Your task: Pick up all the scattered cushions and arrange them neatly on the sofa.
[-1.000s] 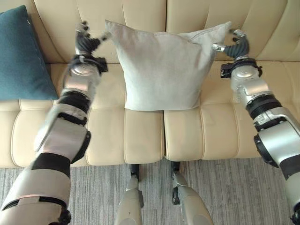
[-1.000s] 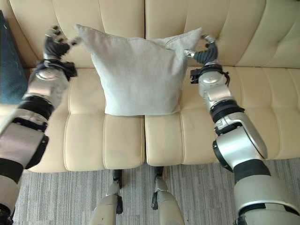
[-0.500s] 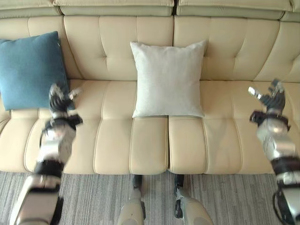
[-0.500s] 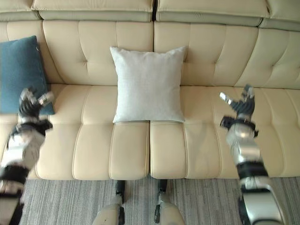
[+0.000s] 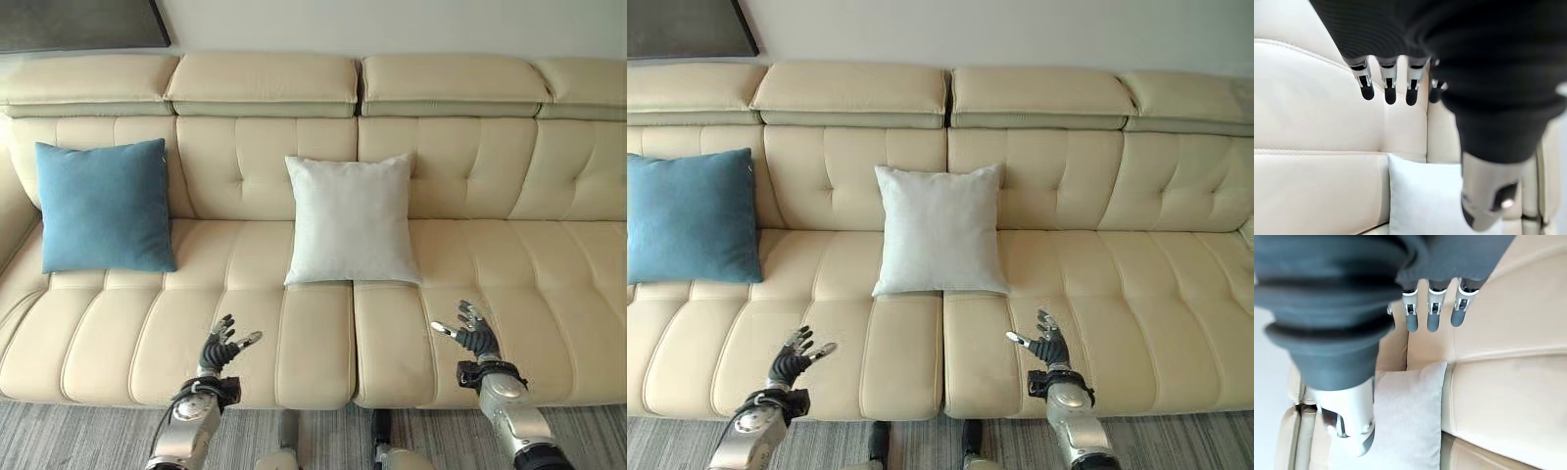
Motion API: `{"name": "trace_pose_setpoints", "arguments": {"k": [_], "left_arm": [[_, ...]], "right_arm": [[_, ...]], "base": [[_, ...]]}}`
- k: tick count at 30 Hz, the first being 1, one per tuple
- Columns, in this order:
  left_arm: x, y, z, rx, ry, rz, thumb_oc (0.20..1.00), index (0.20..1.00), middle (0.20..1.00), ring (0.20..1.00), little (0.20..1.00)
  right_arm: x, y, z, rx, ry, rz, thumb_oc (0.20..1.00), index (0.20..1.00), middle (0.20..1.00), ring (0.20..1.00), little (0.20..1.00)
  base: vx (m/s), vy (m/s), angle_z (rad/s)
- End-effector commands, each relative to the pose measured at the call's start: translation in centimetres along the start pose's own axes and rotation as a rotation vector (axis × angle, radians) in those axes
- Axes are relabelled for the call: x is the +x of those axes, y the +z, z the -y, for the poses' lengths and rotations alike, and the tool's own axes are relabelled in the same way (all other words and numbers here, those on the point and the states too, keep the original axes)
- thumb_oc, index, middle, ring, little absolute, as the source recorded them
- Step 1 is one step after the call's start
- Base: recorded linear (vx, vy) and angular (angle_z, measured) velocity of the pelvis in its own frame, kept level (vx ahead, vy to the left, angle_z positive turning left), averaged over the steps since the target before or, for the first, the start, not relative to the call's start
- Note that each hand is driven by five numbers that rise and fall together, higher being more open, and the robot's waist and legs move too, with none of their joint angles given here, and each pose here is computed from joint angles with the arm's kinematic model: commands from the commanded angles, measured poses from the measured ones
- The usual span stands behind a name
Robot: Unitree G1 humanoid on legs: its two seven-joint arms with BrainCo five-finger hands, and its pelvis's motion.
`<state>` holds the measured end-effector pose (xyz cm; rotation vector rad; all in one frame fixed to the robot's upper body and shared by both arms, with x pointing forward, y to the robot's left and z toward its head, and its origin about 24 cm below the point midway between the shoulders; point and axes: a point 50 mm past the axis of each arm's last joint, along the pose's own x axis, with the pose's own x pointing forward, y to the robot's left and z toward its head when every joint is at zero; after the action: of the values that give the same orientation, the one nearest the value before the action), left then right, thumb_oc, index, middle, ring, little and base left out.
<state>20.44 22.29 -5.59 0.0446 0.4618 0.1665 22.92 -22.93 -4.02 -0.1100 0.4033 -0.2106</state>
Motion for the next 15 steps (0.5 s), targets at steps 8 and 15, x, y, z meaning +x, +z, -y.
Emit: {"name": "trace_pose_setpoints", "arguments": {"k": [8, 15], "left_arm": [[1.5, 4.1, -1.7, 0.137, 0.017, 0.152, 1.000, 1.000, 1.000, 1.000, 1.000], [1.0, 3.2, -2.9, 0.131, 0.052, 0.115, 1.000, 1.000, 1.000, 1.000, 1.000]], "right_arm": [[1.1, 1.2, 0.2, -0.050, 0.010, 0.041, 1.000, 1.000, 1.000, 1.000, 1.000], [0.8, 1.4, -0.3, -0.146, 0.062, 0.049, 1.000, 1.000, 1.000, 1.000, 1.000]], "base": [[-0.16, 0.020, -0.18], [-0.18, -0.117, -0.19]]}}
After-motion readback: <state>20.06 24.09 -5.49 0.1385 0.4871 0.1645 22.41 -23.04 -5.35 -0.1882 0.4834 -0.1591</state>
